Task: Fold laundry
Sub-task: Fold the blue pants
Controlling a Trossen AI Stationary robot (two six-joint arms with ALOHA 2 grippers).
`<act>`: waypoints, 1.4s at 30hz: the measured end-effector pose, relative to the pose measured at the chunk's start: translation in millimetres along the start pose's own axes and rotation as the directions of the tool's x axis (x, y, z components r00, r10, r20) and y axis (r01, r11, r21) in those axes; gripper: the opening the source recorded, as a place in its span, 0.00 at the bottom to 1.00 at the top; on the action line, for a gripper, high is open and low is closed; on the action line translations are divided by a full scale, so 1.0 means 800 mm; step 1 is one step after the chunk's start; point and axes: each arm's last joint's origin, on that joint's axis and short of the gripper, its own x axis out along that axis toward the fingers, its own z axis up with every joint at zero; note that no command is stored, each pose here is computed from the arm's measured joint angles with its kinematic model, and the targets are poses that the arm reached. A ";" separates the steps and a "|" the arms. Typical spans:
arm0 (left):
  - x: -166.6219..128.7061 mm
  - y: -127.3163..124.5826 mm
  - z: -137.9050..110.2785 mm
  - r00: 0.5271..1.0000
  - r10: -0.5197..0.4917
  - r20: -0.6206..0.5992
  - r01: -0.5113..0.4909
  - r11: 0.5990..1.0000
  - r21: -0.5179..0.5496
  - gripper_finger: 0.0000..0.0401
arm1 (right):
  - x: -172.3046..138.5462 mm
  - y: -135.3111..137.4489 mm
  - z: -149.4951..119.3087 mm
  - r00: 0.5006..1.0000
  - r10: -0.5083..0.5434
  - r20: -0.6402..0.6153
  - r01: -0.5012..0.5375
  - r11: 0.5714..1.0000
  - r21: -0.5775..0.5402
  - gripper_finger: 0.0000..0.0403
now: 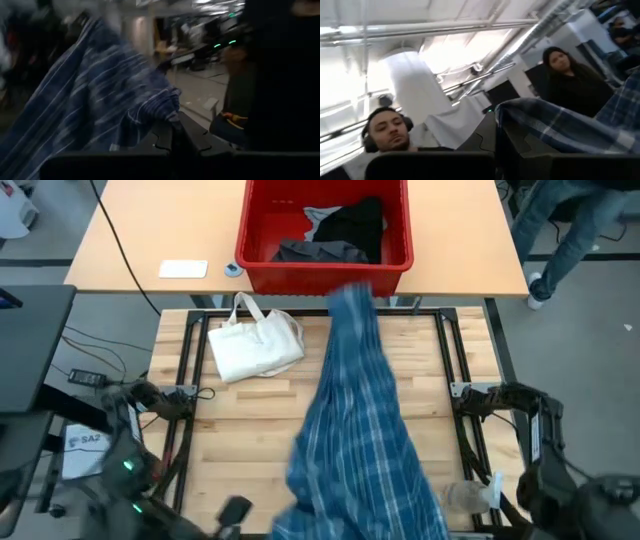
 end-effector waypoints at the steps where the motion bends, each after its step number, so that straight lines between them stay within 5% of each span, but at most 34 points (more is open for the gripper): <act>1: 0.007 -0.004 -0.008 1.000 0.001 -0.014 -0.002 1.000 -0.024 0.03 | 0.001 0.001 -0.007 1.000 -0.013 0.017 0.013 1.000 0.012 0.03; 7: 0.015 -0.039 -0.028 0.998 -0.045 -0.035 0.041 0.992 -0.121 0.03 | -0.001 0.017 -0.049 0.986 -0.067 0.149 0.060 0.997 0.052 0.03; 11: -0.003 -0.071 -0.011 0.987 -0.123 0.102 0.135 0.984 -0.115 0.03 | -0.004 0.025 -0.065 0.966 0.004 0.258 0.006 0.999 -0.041 0.03; 17: -0.040 -0.108 0.029 0.819 -0.381 0.429 0.404 0.914 0.039 0.03 | -0.002 0.032 -0.092 0.962 0.235 0.137 -0.190 0.941 -0.279 0.03; 25: -0.030 -0.101 0.028 0.815 -0.351 0.460 0.370 0.928 0.052 0.03 | 0.005 0.023 -0.104 0.940 0.330 0.082 -0.281 0.890 -0.361 0.03; 29: -0.014 -0.087 0.026 0.813 -0.310 0.494 0.364 0.931 -0.014 0.03 | 0.009 0.024 -0.087 0.934 0.331 0.132 -0.276 0.906 -0.321 0.03; 33: -0.011 -0.080 0.019 0.894 -0.206 0.398 0.246 0.968 -0.053 0.03 | 0.010 0.026 -0.067 0.971 0.098 0.218 -0.035 0.961 -0.273 0.03; 36: -0.012 -0.074 0.009 0.969 -0.040 0.245 0.051 0.998 -0.039 0.03 | 0.004 0.028 -0.055 0.955 -0.156 0.252 0.230 0.927 -0.297 0.03; 39: -0.021 -0.060 0.004 0.971 0.214 0.105 -0.211 0.977 -0.042 0.03 | -0.006 0.028 -0.038 0.868 -0.397 0.299 0.479 0.831 -0.285 0.03; 42: -0.033 -0.040 -0.003 0.868 0.497 -0.007 -0.497 0.868 -0.011 0.03 | -0.015 0.019 -0.013 0.685 -0.651 0.327 0.727 0.640 -0.248 0.02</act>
